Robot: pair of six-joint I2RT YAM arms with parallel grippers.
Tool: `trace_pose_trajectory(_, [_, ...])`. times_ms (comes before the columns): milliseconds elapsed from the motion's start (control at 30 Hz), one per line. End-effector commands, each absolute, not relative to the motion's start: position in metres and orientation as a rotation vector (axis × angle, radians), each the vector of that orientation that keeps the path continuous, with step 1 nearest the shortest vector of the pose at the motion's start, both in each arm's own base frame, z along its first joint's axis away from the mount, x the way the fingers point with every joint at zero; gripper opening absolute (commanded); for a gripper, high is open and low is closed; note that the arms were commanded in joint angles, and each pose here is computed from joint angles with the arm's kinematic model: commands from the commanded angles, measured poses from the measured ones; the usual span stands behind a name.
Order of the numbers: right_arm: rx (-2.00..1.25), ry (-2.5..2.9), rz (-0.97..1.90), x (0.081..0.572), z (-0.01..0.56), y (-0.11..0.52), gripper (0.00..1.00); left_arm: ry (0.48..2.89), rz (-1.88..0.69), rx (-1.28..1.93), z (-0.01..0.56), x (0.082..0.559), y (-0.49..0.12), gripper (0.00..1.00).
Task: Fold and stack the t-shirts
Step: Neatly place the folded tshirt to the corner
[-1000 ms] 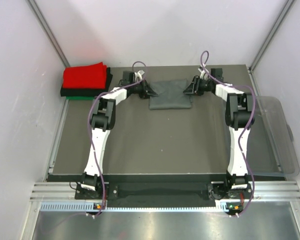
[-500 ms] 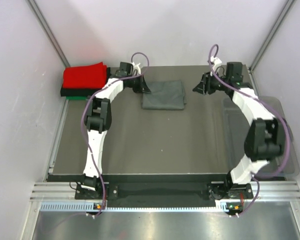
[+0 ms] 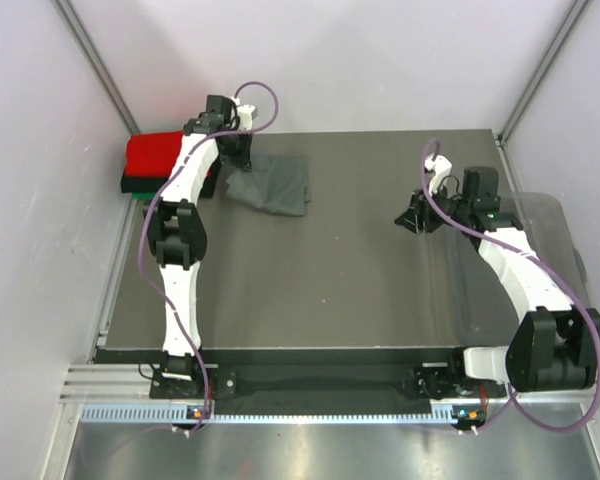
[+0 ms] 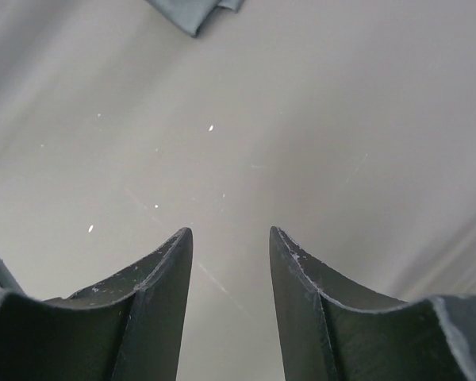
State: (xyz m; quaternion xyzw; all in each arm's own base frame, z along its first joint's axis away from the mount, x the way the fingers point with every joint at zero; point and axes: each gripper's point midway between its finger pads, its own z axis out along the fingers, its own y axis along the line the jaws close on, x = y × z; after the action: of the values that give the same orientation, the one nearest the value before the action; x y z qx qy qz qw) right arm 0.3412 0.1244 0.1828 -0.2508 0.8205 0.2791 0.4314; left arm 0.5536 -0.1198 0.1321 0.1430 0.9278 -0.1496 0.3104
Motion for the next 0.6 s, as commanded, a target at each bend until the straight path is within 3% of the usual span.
trace_pose_trajectory(0, [-0.677,1.935,0.648,0.339,0.203,0.125,0.44,2.308,-0.012,0.403,0.213,0.562,-0.073,0.0])
trace_pose_trajectory(233, [-0.655,1.938,0.681,0.334,0.195,0.12,0.44,2.154,0.271,0.342,0.261,0.583,-0.035,0.0])
trace_pose_trajectory(567, [-0.592,1.951,0.697,0.337,0.19,0.105,0.45,2.034,0.447,0.226,0.309,0.586,-0.008,0.0])
